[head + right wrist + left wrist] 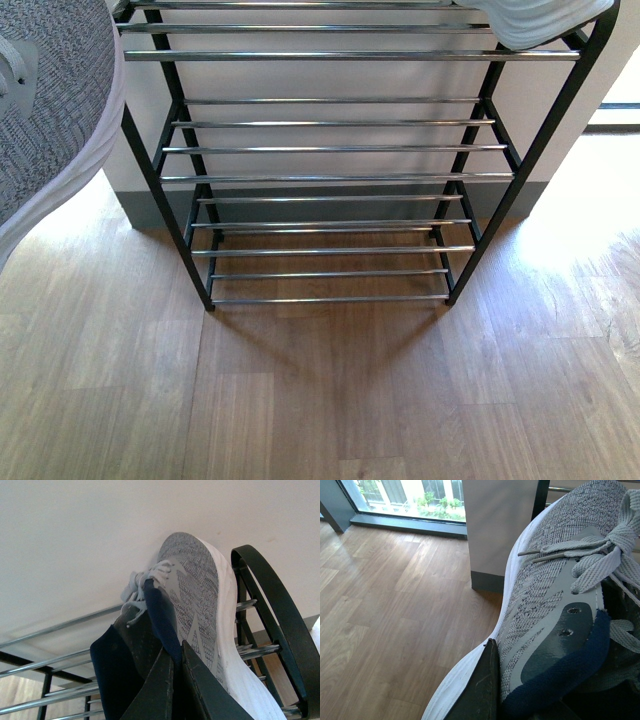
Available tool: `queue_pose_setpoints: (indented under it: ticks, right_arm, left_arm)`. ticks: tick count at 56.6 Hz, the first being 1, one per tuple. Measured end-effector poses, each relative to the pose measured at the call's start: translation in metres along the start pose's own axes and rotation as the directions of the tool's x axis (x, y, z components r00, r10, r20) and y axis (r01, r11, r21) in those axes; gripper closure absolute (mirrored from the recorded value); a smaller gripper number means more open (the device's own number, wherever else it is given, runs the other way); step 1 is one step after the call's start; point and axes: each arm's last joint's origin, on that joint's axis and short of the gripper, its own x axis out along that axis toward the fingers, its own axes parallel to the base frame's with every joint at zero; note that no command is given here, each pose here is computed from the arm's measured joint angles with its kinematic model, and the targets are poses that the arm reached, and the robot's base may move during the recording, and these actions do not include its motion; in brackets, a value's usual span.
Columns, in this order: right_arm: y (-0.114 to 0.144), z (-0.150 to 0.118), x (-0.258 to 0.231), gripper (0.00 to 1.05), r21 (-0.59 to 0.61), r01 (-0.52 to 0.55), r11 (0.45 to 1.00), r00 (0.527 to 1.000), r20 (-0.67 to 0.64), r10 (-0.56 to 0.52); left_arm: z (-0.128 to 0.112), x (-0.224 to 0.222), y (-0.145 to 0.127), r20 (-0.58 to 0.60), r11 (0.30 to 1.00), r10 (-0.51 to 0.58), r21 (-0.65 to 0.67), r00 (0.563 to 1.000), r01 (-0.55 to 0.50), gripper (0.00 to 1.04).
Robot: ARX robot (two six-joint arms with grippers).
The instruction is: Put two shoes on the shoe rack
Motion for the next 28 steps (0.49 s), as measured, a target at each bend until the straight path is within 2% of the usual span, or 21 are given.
queue_pose_setpoints:
  ticks: [13,28]
  right_arm:
    - [-0.009,-0.003,0.016,1.02,-0.036,0.0,0.999,1.0,-0.002,0.0]
    - [-0.016,0.009,0.011,0.63,-0.063,-0.025,0.998,0.999,0.025,0.026]
  left_arm:
    - [0.0,0.0,0.0,0.0,1.0,0.0,0.0,1.0,0.0,1.03]
    - [0.0,0.0,0.0,0.0,1.0,0.0,0.0,1.0,0.0,1.03]
